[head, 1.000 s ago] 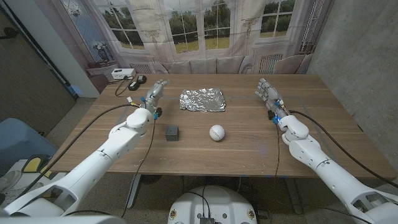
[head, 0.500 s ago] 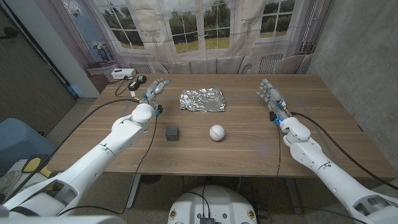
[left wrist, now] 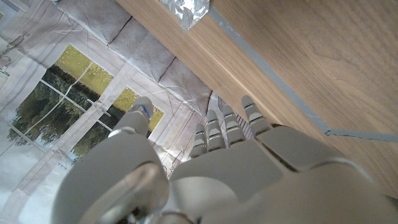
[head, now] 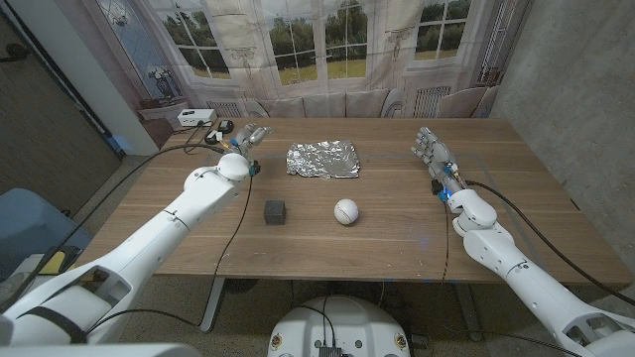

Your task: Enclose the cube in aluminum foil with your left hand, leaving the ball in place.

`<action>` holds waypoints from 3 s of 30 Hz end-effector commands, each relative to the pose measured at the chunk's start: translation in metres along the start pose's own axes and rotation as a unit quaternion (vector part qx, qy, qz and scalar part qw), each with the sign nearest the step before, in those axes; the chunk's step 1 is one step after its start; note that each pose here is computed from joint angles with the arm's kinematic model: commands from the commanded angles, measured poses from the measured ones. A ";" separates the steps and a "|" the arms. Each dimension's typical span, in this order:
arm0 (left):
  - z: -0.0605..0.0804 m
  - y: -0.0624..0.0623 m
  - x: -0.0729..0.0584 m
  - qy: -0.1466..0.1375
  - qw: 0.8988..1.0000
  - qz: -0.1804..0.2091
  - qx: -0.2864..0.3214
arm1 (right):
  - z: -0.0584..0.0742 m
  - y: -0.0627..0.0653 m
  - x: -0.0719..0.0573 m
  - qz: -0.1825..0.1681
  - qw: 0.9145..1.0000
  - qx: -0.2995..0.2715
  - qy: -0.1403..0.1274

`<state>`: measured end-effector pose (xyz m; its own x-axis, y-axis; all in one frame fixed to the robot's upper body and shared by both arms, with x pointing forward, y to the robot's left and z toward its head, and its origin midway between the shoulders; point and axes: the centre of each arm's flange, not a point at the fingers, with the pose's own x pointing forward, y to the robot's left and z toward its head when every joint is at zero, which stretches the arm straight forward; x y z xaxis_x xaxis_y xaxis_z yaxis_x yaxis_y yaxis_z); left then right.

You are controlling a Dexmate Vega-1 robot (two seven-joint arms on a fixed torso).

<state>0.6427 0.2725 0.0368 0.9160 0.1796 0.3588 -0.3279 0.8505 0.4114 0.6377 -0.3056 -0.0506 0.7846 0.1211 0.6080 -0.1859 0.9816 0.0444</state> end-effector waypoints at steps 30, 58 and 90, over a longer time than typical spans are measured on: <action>0.090 -0.002 0.065 0.136 0.953 -0.116 0.245 | -0.008 -0.017 -0.004 -0.004 1.000 0.020 -0.017; 0.118 -0.012 0.090 0.179 0.910 -0.123 0.353 | -0.004 -0.017 -0.009 0.005 0.999 0.021 -0.029; 0.125 -0.057 0.133 0.046 0.886 -0.174 0.427 | 0.002 -0.017 -0.020 0.001 0.999 0.016 -0.036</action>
<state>0.7429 0.1949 0.1623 0.9770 0.2082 -0.0453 -0.0178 0.2916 0.9564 0.6259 -0.3236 -0.0604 0.7395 0.1179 0.6627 -0.2121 0.9752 0.0632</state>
